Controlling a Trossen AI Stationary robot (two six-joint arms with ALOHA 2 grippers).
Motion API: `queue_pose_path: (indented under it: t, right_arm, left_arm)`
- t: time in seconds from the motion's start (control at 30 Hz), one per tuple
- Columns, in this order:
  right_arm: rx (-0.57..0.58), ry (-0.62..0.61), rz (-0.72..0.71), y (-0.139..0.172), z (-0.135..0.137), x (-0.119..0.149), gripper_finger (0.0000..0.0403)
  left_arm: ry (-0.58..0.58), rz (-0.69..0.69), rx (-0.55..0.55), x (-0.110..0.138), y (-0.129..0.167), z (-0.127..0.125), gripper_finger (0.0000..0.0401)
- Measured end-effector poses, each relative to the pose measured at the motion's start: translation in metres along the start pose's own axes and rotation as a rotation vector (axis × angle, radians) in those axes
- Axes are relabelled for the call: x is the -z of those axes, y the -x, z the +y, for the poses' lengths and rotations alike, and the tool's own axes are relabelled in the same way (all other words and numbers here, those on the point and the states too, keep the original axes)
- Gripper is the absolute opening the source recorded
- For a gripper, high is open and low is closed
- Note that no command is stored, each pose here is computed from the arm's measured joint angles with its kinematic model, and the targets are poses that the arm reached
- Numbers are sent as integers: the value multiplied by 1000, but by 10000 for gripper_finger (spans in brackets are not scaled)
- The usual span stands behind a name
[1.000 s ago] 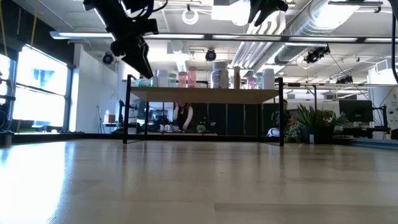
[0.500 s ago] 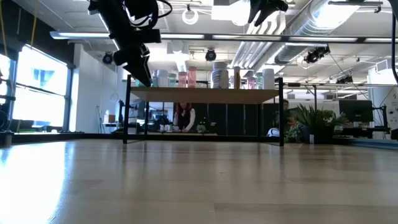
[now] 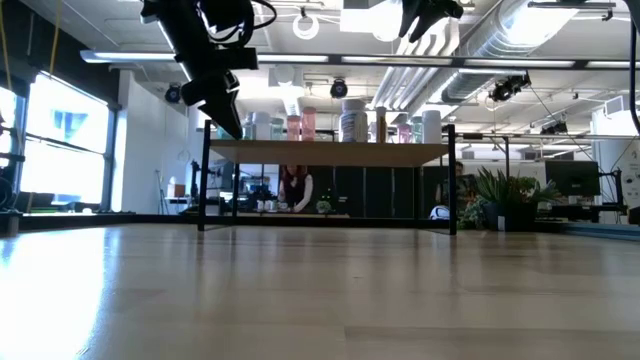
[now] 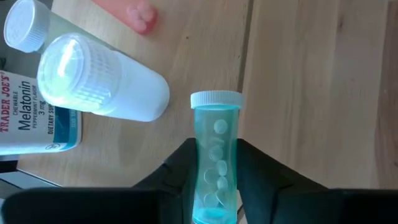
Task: Pick and place medicine bottles onto shelf by color
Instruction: Adjust the blue pill bottle on the shelf
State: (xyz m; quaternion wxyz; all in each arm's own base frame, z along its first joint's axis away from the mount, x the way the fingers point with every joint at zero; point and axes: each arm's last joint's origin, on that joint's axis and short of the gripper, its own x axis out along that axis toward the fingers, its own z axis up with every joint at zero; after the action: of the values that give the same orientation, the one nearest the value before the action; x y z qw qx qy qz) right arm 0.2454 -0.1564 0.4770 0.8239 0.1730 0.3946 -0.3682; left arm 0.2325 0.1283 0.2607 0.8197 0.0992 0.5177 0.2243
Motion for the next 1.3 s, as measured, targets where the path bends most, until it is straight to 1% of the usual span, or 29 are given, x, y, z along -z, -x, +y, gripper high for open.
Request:
queue_pose_path:
  t: [0.07,0.17,0.3,0.43,0.53,0.63,0.87,0.97,1.13,1.3]
  right_arm:
    - [0,5,0,0,0,0,154]
    - [0,5,0,0,0,0,154]
    - [0,5,0,0,0,0,154]
    - [0,9,0,0,0,0,154]
    - [0,11,0,0,0,0,154]
    - [0,16,-1,0,0,0,154]
    - [0,19,-1,0,0,0,154]
    - [-7,15,1,0,0,0,154]
    - [-125,0,-2,0,5,-2,154]
    - [-224,-10,-31,2,14,-5,154]
  left_arm:
    - [4,-2,2,0,0,-1,83]
    - [40,-5,5,-1,2,-3,85]
    - [133,-35,28,-2,9,-6,85]
    - [239,-91,37,-3,24,-11,85]
    - [329,-170,38,-3,35,-15,85]
    - [431,-277,39,2,41,-22,85]
    - [650,-501,-2,17,50,-37,85]
    - [691,-576,14,20,51,-40,85]
    - [730,-705,45,18,56,-43,85]
    - [698,-807,82,10,63,-43,85]
